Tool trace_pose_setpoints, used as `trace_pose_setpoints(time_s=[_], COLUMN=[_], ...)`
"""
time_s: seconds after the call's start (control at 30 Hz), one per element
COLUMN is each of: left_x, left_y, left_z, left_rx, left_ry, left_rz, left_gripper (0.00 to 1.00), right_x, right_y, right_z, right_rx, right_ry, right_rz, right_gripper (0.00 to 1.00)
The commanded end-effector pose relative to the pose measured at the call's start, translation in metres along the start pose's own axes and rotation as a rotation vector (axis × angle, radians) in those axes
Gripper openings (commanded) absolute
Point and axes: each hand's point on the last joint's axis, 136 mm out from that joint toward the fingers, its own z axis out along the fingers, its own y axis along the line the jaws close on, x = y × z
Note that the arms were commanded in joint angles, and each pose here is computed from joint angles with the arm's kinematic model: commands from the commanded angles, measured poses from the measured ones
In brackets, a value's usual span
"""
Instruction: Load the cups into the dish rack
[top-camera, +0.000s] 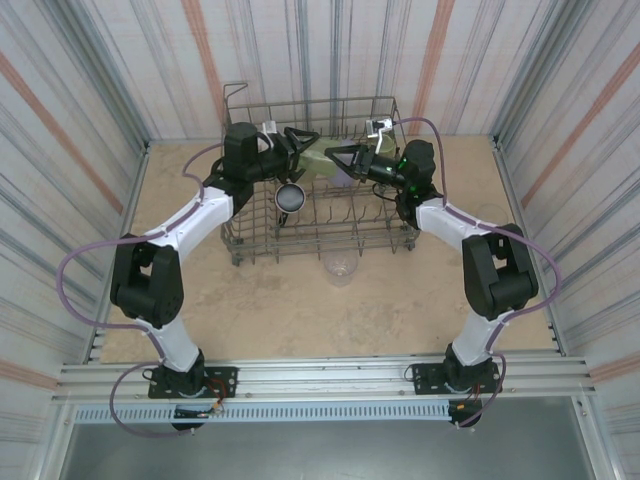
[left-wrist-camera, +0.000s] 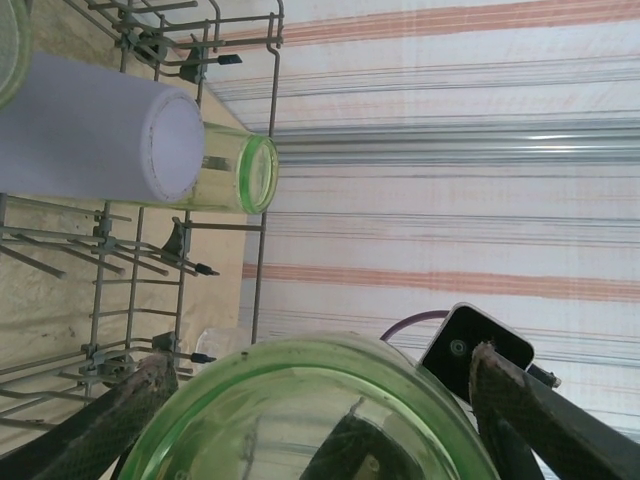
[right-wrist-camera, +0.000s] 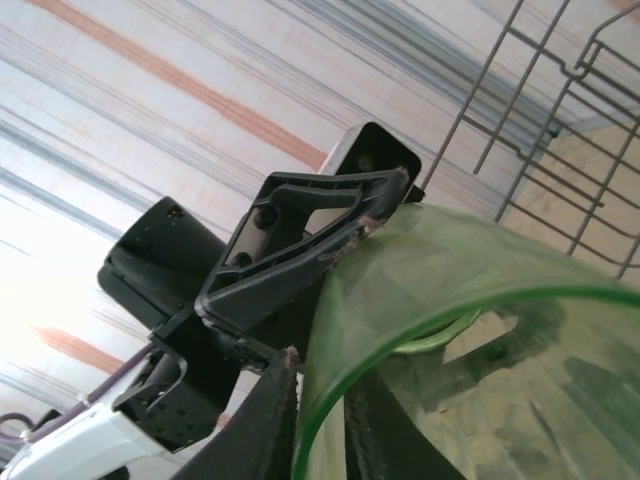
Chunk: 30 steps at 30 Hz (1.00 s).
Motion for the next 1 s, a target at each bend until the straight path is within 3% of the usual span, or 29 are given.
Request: trace_pose_setpoints(time_s=[0.0, 0.1, 0.27, 0.37, 0.73, 0.97], left_x=[0.011, 0.01, 0.007, 0.005, -0.009, -0.013], left_y=[-0.017, -0.018, -0.022, -0.024, -0.017, -0.013], left_z=[-0.002, 0.001, 0.005, 0.007, 0.014, 0.016], left_rx=[0.042, 0.045, 0.026, 0.005, -0.157, -0.293], left_ry=[0.033, 0.039, 0.046, 0.046, 0.027, -0.003], left_rz=[0.057, 0.073, 0.13, 0.169, 0.388, 0.598], left_gripper=[0.0, 0.0, 0.0, 0.0, 0.0, 0.0], right_x=[0.002, 0.004, 0.007, 0.008, 0.01, 0.011], right_y=[0.013, 0.015, 0.013, 0.004, -0.013, -0.011], right_z=[-0.002, -0.005, -0.012, -0.02, -0.073, -0.1], right_rx=[0.021, 0.051, 0.12, 0.189, 0.419, 0.503], right_ry=[0.001, 0.015, 0.034, 0.035, 0.007, -0.009], right_rz=[-0.081, -0.099, -0.112, -0.075, -0.06, -0.093], right_gripper=[0.33, 0.58, 0.77, 1.0, 0.99, 0.99])
